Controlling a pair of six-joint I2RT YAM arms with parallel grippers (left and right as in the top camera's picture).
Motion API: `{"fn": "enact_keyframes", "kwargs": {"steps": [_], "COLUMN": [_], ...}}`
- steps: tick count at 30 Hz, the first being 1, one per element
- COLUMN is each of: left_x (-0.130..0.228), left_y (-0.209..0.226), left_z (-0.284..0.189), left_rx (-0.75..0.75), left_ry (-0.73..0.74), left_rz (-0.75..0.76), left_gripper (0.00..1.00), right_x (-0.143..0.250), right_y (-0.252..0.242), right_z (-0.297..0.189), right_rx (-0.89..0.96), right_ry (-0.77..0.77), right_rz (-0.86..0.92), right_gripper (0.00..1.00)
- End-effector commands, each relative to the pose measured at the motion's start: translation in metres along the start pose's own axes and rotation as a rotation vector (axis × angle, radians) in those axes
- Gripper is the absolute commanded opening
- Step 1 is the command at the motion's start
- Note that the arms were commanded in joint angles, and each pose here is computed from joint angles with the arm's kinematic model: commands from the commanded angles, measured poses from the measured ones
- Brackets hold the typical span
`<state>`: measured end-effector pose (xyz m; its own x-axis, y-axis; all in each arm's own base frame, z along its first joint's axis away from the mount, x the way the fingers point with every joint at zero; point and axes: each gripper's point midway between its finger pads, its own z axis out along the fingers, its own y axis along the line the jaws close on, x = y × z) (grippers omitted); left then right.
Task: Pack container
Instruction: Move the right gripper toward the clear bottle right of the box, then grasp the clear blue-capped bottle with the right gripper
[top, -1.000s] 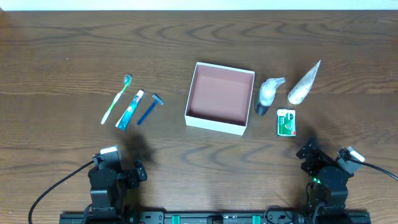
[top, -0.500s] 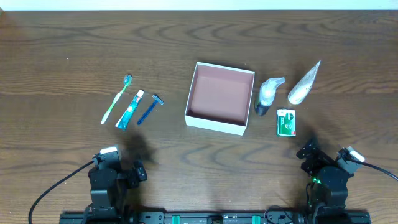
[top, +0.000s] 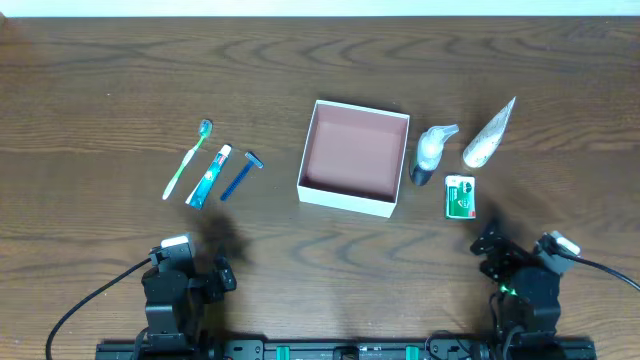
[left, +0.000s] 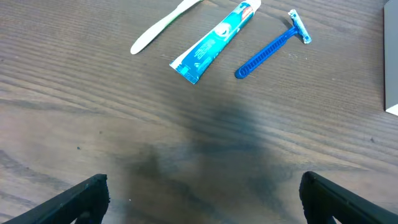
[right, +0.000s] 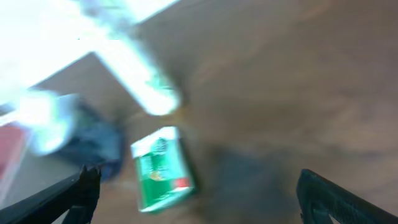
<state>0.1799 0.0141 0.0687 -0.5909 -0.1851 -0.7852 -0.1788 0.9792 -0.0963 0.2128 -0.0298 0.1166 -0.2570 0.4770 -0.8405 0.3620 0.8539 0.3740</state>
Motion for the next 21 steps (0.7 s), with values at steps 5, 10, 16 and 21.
{"fn": "enact_keyframes", "kwargs": {"steps": [5, 10, 16, 21], "left_x": [0.007, 0.007, 0.007, 0.007], "left_y": [0.000, 0.000, 0.000, 0.000], "left_z": [0.003, 0.003, 0.003, 0.003], "left_rx": [0.003, 0.003, 0.003, 0.003], "left_ry": [0.018, 0.018, 0.018, 0.018], "left_rz": [0.017, 0.017, 0.017, 0.017], "left_gripper": [0.98, 0.98, 0.98, 0.98], "right_x": [-0.021, -0.055, -0.089, -0.103], "right_y": [0.073, 0.108, 0.137, 0.168], "right_z": [-0.033, -0.047, -0.036, -0.017], "right_rx": [-0.343, -0.385, -0.281, -0.225], "right_ry": [0.078, 0.192, 0.460, 0.689], "right_rz": [-0.142, -0.182, -0.318, -0.419], "right_gripper": [0.99, 0.99, 0.99, 0.99]}}
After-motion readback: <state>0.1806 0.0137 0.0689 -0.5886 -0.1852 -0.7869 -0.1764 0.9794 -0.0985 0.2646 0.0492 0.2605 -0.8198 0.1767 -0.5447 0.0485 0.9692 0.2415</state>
